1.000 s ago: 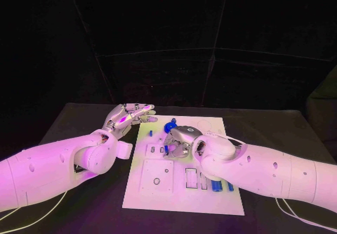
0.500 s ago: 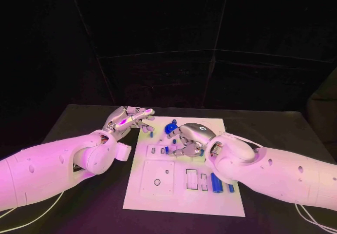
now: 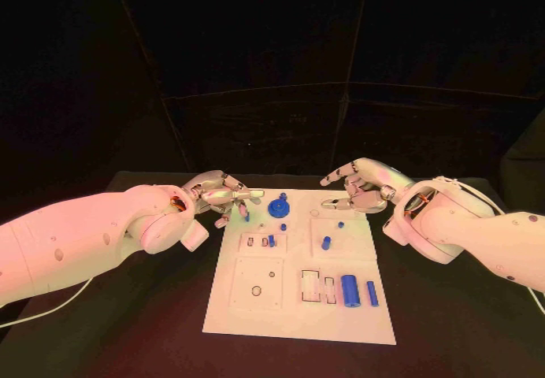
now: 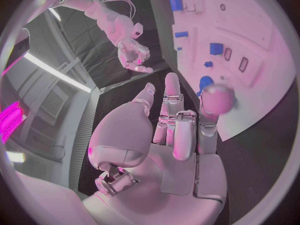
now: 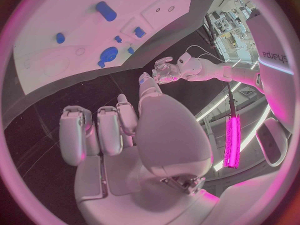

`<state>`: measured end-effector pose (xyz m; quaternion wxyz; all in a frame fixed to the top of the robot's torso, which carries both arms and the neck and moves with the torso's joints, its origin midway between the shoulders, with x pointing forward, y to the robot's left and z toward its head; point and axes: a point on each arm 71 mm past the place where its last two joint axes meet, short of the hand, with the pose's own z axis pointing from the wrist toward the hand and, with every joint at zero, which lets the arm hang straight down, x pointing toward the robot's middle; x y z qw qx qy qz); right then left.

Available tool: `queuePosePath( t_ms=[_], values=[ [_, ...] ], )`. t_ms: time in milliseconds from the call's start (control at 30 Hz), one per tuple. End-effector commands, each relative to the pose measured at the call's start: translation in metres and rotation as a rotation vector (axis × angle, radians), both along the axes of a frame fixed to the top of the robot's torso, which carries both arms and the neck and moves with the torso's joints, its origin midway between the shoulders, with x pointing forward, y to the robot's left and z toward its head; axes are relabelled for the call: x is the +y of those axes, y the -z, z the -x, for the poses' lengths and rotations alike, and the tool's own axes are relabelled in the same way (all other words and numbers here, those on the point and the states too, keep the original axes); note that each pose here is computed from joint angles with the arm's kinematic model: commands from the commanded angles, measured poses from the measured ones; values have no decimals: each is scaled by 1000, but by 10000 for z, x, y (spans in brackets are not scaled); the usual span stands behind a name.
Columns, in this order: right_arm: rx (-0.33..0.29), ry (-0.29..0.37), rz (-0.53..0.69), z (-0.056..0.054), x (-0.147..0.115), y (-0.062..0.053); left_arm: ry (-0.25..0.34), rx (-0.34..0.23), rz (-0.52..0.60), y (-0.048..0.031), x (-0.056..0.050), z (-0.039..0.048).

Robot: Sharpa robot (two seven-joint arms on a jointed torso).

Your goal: Assemble the parts on the task board

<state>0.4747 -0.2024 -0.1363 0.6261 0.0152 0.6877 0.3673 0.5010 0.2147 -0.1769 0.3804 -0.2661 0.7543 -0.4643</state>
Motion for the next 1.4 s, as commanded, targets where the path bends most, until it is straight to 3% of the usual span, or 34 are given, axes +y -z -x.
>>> queuePosePath(
  t_ms=[33, 233, 567, 1100, 1400],
  values=[
    [63, 32, -38, -26, -85, -12, 132, 161, -383, 162, -35, 38],
    [68, 80, -16, -53, -190, -34, 157, 173, -585, 142, -155, -90],
    [69, 139, 53, -96, -270, -22, 195, 159, -731, 170, -453, -258],
    [45, 159, 39, -134, -266, -40, 257, 153, -810, 233, -724, -319],
    [46, 155, 36, -143, -239, -39, 296, 170, -835, 268, -803, -315]
  ],
)
